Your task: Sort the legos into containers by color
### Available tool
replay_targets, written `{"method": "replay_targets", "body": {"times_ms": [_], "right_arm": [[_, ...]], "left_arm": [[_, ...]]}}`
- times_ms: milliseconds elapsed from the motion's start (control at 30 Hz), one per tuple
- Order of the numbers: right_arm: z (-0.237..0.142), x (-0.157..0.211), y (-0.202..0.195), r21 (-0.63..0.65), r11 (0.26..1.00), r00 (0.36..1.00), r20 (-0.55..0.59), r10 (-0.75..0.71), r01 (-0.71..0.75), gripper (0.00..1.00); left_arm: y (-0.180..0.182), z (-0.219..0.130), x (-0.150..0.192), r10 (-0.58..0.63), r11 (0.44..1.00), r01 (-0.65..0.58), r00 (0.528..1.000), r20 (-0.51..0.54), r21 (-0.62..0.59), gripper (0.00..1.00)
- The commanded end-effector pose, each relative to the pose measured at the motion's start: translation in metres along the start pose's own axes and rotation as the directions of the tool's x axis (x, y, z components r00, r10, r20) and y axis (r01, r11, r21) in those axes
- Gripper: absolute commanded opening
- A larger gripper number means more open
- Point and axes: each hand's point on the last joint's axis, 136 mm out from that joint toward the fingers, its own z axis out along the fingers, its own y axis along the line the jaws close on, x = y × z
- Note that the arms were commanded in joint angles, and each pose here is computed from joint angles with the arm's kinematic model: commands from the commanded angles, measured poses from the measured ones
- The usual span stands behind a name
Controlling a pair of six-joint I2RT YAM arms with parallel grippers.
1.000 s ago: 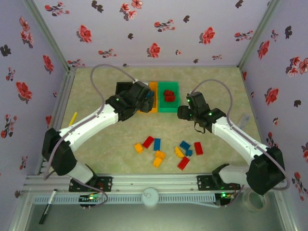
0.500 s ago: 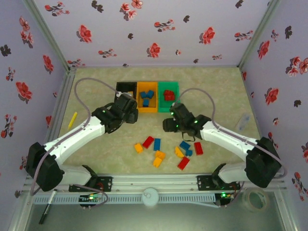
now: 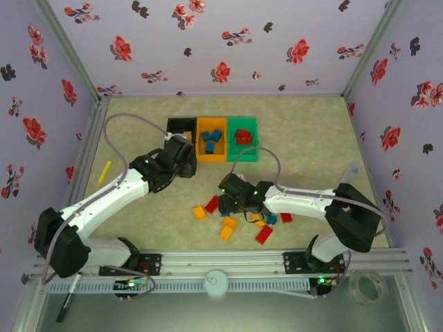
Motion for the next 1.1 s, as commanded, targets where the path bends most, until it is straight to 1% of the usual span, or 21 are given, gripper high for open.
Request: {"method": "replay_targets", "body": {"times_ms": [0, 333, 1000, 1067], "right_arm": [[0.004, -0.003, 0.007, 0.018, 1.0, 1.0, 0.022, 0.022, -0.022, 0.6], [0.013, 0.0, 0.014, 0.03, 1.0, 1.0, 0.004, 0.005, -0.006, 0.59], [0.028, 0.002, -0.003, 0.181, 0.982, 0.998, -0.049, -0.05, 0.058, 0.46], [0.028, 0.0, -0.004, 0.192, 0.979, 0.997, -0.047, -0.056, 0.064, 0.43]], "left_arm": [[0.009, -0.005, 0.0, -0.027, 0.999, 0.027, 1.0, 0.013, -0.022, 0.64], [0.012, -0.008, 0.001, -0.029, 0.999, 0.029, 0.999, 0.016, -0.022, 0.63], [0.016, -0.014, -0.001, -0.029, 0.999, 0.03, 0.999, 0.025, -0.024, 0.62], [0.017, -0.015, -0.002, -0.031, 0.999, 0.032, 0.999, 0.029, -0.022, 0.63]]}}
